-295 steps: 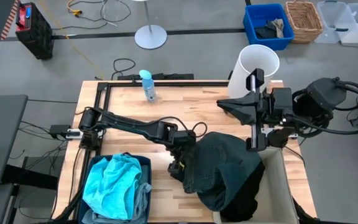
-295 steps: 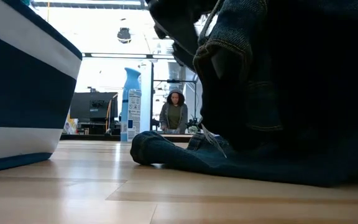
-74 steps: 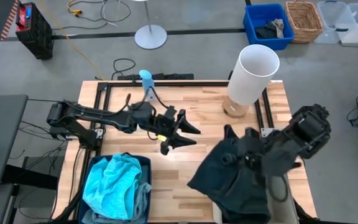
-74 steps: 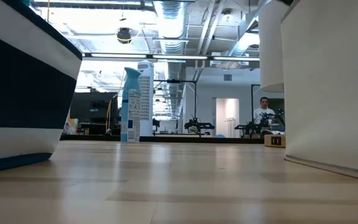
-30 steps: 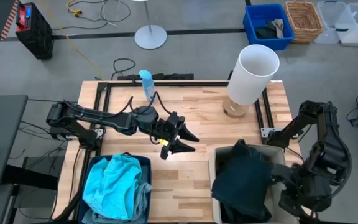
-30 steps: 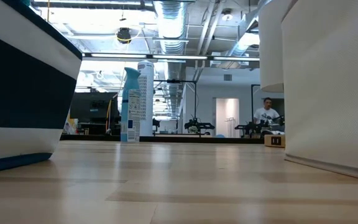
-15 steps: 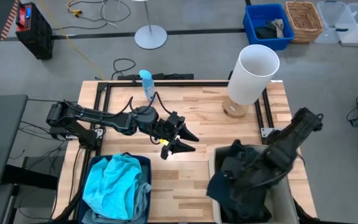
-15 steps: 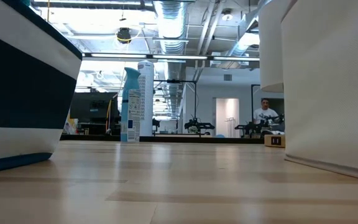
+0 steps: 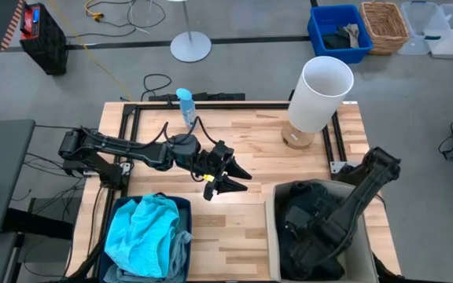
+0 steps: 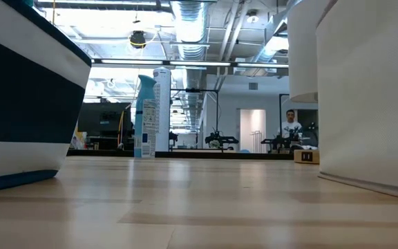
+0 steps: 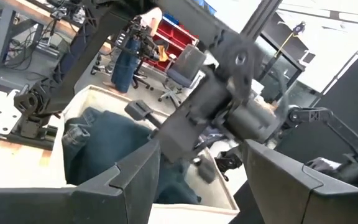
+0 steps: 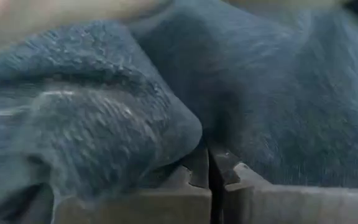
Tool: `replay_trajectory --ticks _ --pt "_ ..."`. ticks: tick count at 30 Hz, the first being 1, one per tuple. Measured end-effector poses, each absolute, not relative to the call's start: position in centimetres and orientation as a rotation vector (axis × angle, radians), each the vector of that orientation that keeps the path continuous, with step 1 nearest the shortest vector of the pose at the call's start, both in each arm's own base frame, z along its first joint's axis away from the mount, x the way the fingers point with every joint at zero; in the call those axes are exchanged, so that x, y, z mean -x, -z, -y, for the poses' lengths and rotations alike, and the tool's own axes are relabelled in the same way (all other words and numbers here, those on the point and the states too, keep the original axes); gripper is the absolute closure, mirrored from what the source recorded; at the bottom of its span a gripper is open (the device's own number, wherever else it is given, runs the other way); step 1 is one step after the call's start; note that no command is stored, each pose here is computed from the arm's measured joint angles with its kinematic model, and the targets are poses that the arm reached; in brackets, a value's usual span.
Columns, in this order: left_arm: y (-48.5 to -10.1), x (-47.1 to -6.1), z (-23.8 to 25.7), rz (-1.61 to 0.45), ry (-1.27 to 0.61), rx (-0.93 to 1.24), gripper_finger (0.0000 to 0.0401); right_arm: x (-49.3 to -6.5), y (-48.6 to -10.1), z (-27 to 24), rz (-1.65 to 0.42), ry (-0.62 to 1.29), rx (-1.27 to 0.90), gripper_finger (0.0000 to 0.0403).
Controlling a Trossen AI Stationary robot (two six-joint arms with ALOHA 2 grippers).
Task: Sort clothes
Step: Put the dark blue jeans into the laundry organizer
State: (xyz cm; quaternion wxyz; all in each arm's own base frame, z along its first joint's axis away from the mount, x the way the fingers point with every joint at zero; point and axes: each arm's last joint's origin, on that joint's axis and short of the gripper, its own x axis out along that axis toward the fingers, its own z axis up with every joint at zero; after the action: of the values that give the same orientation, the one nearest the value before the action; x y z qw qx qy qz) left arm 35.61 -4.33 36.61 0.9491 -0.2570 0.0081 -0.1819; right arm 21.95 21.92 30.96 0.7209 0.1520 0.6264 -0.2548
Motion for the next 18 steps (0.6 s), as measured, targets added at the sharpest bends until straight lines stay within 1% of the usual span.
replay_trajectory --ticks 2,4,6,8,13,18 --pt "-36.6 -35.6 4.3 -0.016 0.371 0.523 0.0177 -21.0 -29.5 -22.4 -1.423 0.626 -0.348 0.0401" --pt "-36.6 -35.6 4.3 -0.018 0.376 0.523 0.0177 -20.3 -28.3 -22.9 -1.463 0.628 -0.353 0.0401" --pt "-36.6 -35.6 4.4 -0.019 0.381 0.521 0.0177 -19.6 -27.1 -23.5 -1.467 0.629 -0.352 0.0401" --pt "-36.6 -35.6 4.4 -0.019 0.383 0.518 0.0177 -18.9 -25.9 -23.8 -1.464 0.679 -0.376 0.0401" --pt "-36.6 -35.6 4.4 -0.018 0.387 0.515 0.0177 -18.3 -22.5 -24.6 -1.426 0.675 -0.479 0.0402" --pt "-36.6 -35.6 4.4 -0.023 0.403 0.514 0.0177 -18.1 -19.1 -24.6 -1.377 0.701 -0.639 0.0402"
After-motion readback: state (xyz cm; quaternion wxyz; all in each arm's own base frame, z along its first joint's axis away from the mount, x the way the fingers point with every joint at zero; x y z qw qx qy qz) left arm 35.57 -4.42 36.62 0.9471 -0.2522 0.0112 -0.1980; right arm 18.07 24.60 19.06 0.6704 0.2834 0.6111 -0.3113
